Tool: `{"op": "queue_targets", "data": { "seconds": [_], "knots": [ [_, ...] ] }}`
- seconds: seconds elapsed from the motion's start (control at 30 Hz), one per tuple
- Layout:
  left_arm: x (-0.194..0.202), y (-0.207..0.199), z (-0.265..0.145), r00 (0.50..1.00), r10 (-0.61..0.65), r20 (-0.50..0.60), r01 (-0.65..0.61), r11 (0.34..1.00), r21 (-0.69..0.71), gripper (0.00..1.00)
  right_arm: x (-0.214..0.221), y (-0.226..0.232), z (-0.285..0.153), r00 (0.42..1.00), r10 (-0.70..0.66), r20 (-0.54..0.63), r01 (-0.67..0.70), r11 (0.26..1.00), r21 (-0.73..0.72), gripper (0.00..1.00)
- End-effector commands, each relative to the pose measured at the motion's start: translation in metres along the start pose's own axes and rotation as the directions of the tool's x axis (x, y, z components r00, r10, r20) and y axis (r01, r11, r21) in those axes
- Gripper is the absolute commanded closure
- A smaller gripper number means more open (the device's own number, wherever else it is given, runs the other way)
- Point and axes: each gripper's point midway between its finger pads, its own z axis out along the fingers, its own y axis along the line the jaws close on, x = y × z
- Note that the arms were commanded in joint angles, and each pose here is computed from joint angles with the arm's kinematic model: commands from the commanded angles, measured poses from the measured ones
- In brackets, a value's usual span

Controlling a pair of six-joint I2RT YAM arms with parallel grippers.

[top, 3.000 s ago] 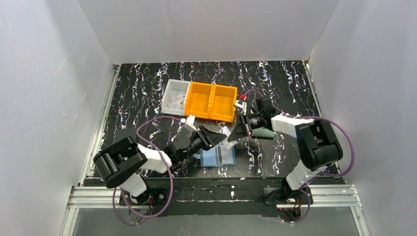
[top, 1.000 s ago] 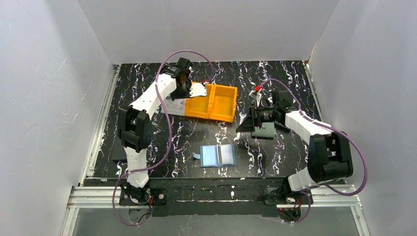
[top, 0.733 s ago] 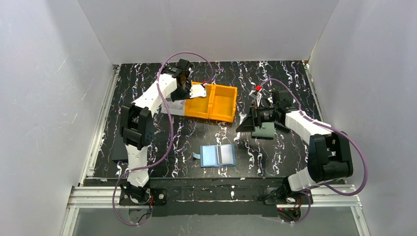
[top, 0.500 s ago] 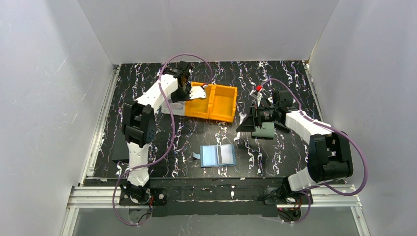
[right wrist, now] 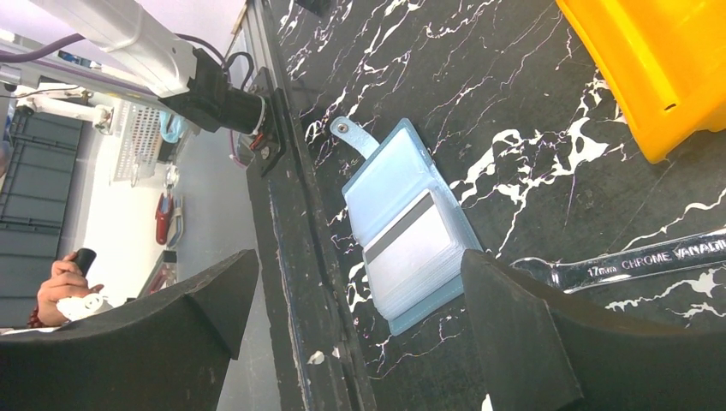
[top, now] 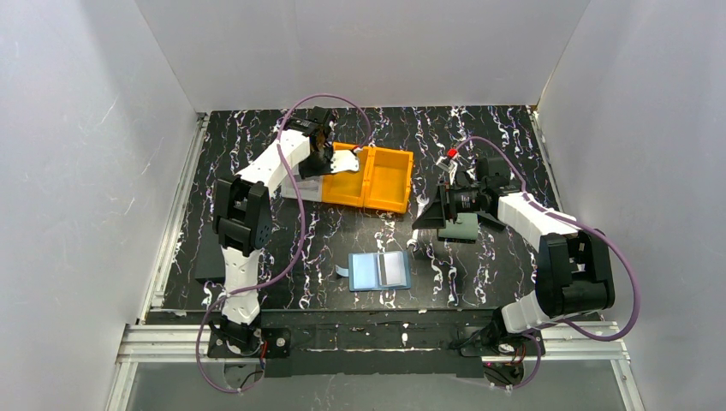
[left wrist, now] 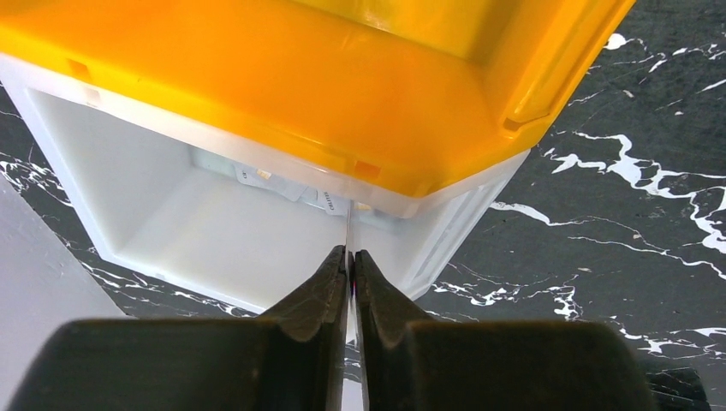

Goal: Take the credit cards out of the card holder
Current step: Place the credit card in the storage box.

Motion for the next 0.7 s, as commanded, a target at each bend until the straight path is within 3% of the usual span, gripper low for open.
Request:
{"op": "queue_targets", "data": {
  "seconds": [0.0,0.4,0.67],
  "knots": [
    [-0.001,-0.001,0.004,1.000,-0.005,0.021,0.005,1.000,0.014,0.93,-0.005,0.003,-0.002,1.000,-0.018,0.018,0.019,0.999,-0.028,0.02],
    [0.000,0.002,0.011,0.999,-0.035,0.011,0.035,0.999,0.003,0.91,-0.005,0.004,-0.003,1.000,-0.016,0.022,0.017,0.999,-0.033,0.02],
    [-0.014,0.030,-0.037,0.974,-0.181,0.139,0.203,0.965,-0.167,0.86,-0.008,0.005,-0.004,0.999,-0.026,0.027,0.027,0.999,-0.037,0.02]
  ]
}}
